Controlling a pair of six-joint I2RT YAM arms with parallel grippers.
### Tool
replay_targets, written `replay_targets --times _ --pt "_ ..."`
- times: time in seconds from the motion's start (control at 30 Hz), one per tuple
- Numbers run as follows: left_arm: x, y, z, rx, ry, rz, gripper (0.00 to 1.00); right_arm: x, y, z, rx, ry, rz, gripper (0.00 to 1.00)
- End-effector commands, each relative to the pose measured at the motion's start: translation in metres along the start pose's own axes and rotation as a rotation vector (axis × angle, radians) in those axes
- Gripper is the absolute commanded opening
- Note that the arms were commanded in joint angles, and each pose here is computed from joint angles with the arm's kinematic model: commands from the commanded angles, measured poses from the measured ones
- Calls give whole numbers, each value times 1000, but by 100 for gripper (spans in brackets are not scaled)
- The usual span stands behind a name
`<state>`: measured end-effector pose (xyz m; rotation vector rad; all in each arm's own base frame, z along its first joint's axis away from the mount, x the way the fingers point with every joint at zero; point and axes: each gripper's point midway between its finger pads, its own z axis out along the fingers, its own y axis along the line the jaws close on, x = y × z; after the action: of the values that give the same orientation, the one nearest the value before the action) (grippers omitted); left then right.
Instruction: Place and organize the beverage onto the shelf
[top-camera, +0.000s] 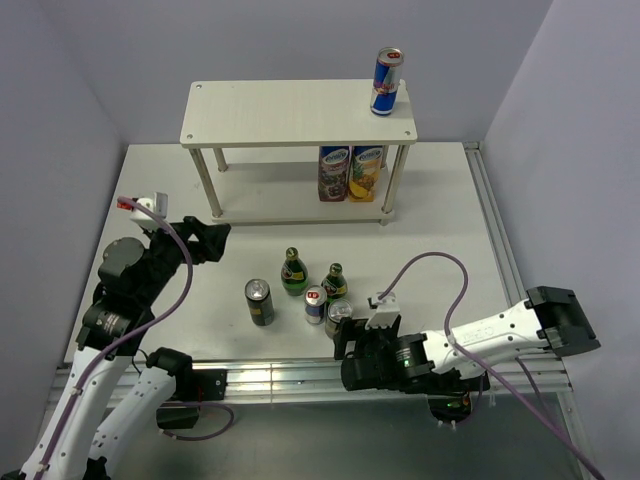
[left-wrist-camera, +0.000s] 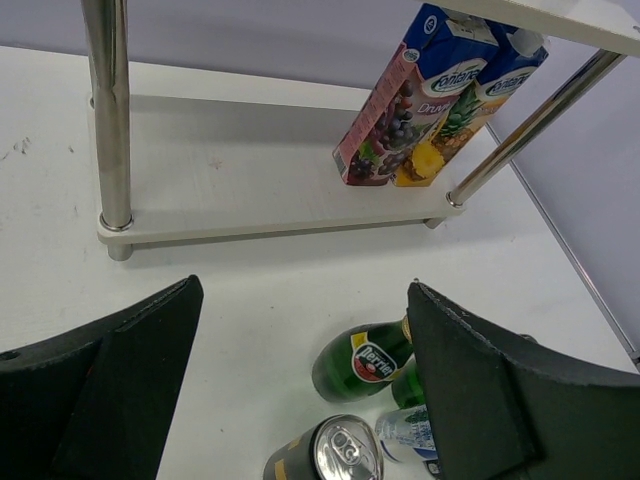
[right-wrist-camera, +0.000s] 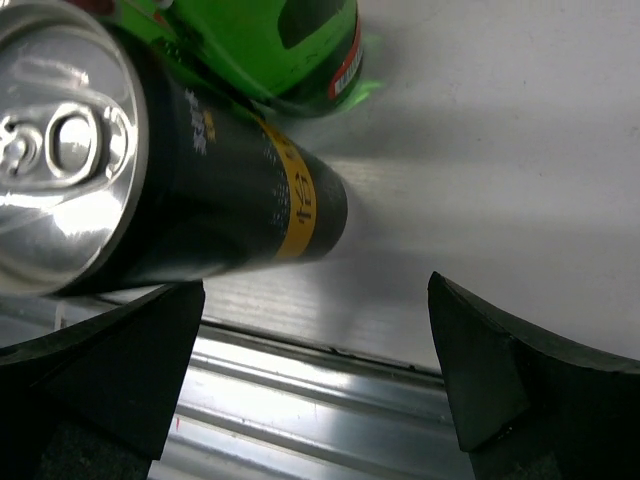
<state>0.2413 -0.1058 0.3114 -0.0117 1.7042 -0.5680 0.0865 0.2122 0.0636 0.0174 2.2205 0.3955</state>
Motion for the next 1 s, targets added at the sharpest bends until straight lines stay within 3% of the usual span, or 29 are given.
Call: replay_targets --times 0.0,0.83,0.97 --pt "-6 -2 2 17 -22 20 90 -17 22 12 -66 -73 78 100" --pt "1 -1 11 17 13 29 89 -42 18 61 35 -281 -41 100" --pt "1 -1 12 16 12 30 89 -41 17 68 50 -289 -67 94"
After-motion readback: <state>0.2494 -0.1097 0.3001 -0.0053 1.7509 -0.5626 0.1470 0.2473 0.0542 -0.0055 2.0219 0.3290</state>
